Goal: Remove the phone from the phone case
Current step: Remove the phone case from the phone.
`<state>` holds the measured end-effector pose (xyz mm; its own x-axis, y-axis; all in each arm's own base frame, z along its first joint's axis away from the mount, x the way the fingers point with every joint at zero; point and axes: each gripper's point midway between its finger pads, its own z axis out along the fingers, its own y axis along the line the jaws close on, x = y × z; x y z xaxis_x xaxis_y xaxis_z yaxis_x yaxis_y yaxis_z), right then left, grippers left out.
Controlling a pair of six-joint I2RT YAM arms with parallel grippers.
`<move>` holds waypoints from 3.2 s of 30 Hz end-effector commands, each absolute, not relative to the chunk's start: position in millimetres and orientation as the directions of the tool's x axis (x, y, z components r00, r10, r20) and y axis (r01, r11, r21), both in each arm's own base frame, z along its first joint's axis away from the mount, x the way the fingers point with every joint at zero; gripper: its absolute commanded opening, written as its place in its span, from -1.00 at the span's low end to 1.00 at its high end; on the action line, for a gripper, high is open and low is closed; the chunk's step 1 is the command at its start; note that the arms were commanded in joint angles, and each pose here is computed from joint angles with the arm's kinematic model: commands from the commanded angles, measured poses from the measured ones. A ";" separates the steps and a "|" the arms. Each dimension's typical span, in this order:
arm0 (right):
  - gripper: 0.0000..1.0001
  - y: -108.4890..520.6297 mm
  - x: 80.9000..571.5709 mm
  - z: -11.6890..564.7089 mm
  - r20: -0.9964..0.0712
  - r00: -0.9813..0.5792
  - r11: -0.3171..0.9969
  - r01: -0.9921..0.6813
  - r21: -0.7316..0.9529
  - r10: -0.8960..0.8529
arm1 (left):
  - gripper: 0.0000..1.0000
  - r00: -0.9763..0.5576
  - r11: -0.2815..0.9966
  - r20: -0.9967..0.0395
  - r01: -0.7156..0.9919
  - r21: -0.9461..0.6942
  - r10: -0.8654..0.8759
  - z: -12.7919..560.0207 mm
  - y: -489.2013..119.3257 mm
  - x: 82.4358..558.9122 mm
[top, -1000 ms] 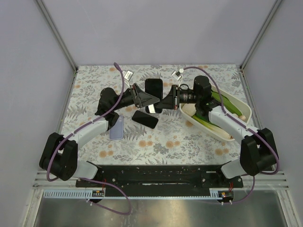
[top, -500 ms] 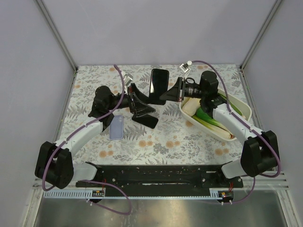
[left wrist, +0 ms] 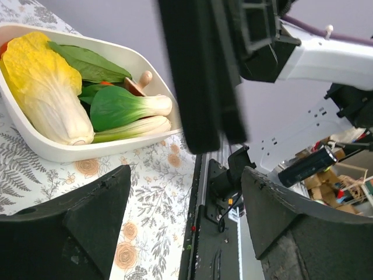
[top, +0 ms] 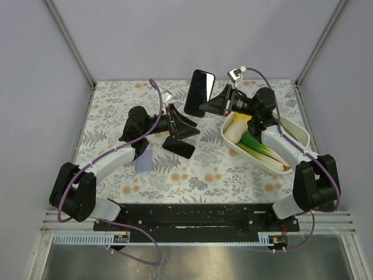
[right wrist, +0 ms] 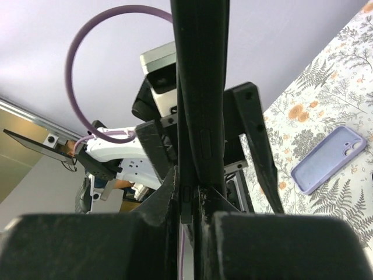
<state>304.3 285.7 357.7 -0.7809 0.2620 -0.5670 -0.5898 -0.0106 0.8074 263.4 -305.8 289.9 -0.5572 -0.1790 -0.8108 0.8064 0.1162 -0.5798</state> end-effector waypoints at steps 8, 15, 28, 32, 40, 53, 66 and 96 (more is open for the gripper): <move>-1.00 280.7 302.6 388.2 -0.615 -0.706 -0.068 -0.674 0.735 0.351 | 0.54 -0.590 0.040 -0.724 0.765 -0.643 -0.358 332.1 -316.3 282.2; -1.00 280.3 304.4 386.4 -0.606 -0.708 -0.066 -0.668 0.741 0.362 | 0.57 -0.602 0.038 -0.706 0.750 -0.660 -0.373 336.0 -315.0 282.6; -1.00 278.1 304.6 381.8 -0.592 -0.707 -0.057 -0.659 0.750 0.386 | 0.57 -0.651 0.084 -0.639 0.670 -0.737 -0.409 321.9 -313.9 301.1; -1.00 276.8 305.4 385.5 -0.579 -0.710 -0.065 -0.653 0.755 0.401 | 0.58 -0.646 0.100 -0.644 0.670 -0.736 -0.411 317.3 -311.0 301.1; -1.00 272.5 308.7 389.3 -0.537 -0.718 -0.078 -0.627 0.775 0.443 | 0.63 -0.619 0.128 -0.662 0.682 -0.720 -0.424 315.8 -306.5 299.9; -1.00 270.4 309.8 385.8 -0.507 -0.726 -0.083 -0.606 0.791 0.465 | 0.68 -0.639 0.136 -0.636 0.651 -0.747 -0.433 314.4 -309.3 310.2; -1.00 269.4 303.1 388.7 -0.510 -0.724 -0.092 -0.612 0.785 0.464 | 0.69 -0.641 0.166 -0.624 0.626 -0.762 -0.447 314.4 -301.2 322.7; -1.00 297.4 267.9 373.7 -0.608 -0.736 -0.101 -0.657 0.747 0.296 | 0.70 -0.600 0.102 -0.683 0.715 -0.691 -0.416 348.6 -298.2 327.8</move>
<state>296.4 292.4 346.2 -0.8063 0.3528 -0.4747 -0.5244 -0.0553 0.8497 332.5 -294.3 302.9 -0.6769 -0.4173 -0.6064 0.5961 0.1725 -0.7842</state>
